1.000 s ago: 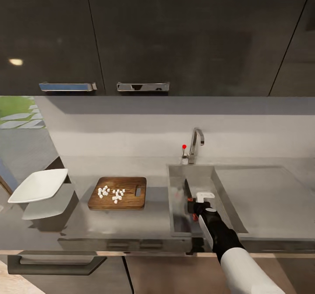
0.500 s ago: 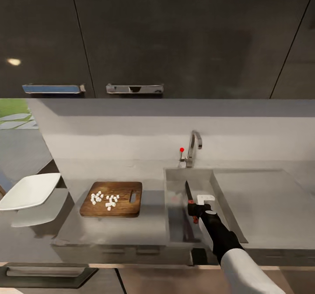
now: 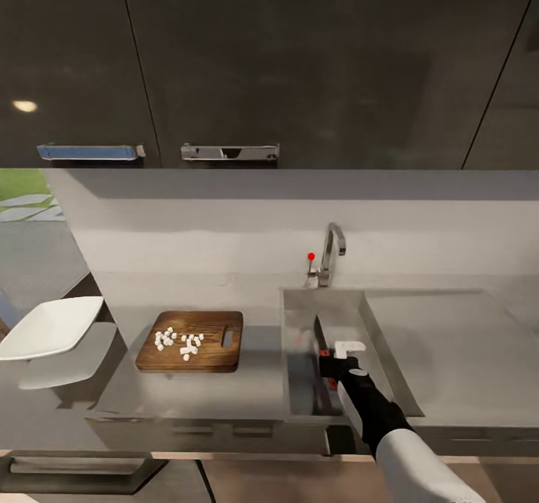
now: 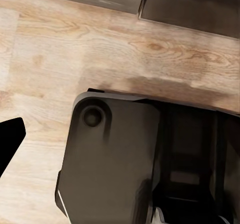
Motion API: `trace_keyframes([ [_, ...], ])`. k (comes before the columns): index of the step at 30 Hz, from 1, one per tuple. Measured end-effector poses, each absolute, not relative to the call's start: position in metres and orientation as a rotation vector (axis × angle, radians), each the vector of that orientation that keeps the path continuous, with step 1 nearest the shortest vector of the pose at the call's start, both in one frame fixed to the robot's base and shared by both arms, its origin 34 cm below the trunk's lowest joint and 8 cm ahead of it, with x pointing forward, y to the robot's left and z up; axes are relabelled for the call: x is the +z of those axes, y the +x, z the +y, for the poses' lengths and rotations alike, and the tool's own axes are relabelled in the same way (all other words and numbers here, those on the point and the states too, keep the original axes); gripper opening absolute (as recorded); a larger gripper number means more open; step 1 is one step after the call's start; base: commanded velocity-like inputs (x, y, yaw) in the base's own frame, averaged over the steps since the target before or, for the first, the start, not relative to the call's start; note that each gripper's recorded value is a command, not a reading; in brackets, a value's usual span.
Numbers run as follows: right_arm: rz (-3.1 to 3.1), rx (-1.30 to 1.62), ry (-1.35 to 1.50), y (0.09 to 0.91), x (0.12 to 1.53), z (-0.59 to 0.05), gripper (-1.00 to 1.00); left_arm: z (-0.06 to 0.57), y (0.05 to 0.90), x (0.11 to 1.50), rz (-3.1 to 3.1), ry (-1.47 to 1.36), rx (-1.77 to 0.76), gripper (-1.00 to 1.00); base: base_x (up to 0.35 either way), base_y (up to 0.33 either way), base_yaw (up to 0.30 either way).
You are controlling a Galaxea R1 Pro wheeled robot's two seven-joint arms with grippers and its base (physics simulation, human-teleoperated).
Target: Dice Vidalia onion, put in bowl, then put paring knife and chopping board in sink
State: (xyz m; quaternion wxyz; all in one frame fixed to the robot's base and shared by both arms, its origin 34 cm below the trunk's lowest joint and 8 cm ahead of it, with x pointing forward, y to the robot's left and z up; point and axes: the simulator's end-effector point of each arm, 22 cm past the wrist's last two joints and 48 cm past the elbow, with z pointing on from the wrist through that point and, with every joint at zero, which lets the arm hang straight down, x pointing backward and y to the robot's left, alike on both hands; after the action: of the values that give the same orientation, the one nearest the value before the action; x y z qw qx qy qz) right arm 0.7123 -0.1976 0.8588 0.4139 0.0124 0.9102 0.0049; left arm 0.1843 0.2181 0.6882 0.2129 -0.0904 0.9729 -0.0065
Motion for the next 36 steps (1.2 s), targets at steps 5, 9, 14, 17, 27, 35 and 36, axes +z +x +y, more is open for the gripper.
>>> trace_keyframes([
  [5, 2.289, 0.013, 0.031, 0.711, 0.857, -0.197, 1.0, 0.218, 0.184, 0.688, 2.701, -0.251, -0.018, 1.0, 0.0, 0.0, 0.0],
  [9, 2.29, 0.011, 0.032, 0.711, 0.857, -0.198, 1.0, 0.218, 0.183, 0.688, 2.703, -0.251, -0.018, 1.0, 0.0, 0.0, 0.0],
  [14, 2.285, 0.01, 0.033, 0.712, 0.859, -0.198, 1.0, 0.218, 0.183, 0.688, 2.703, -0.251, -0.018, 1.0, 0.0, 0.0, 0.0],
  [17, 2.269, 0.009, 0.035, 0.717, 0.865, -0.2, 1.0, 0.218, 0.183, 0.688, 2.703, -0.251, -0.018, 1.0, 0.0, 0.0, 0.0],
  [27, 2.105, -0.004, 0.076, 0.769, 1.012, -0.215, 1.0, 0.218, 0.182, 0.687, 2.705, -0.251, -0.018, 1.0, 0.0, 0.0, 0.0],
  [35, 2.013, 0.019, 0.09, 0.77, 1.062, -0.21, 1.0, 0.218, 0.178, 0.686, 2.715, -0.253, -0.017, 1.0, 0.0, 0.0, 0.0],
  [36, 2.005, 0.019, 0.094, 0.765, 1.062, -0.211, 1.0, 0.218, 0.178, 0.685, 2.717, -0.253, -0.017, 1.0, 0.0, 0.0, 0.0],
])
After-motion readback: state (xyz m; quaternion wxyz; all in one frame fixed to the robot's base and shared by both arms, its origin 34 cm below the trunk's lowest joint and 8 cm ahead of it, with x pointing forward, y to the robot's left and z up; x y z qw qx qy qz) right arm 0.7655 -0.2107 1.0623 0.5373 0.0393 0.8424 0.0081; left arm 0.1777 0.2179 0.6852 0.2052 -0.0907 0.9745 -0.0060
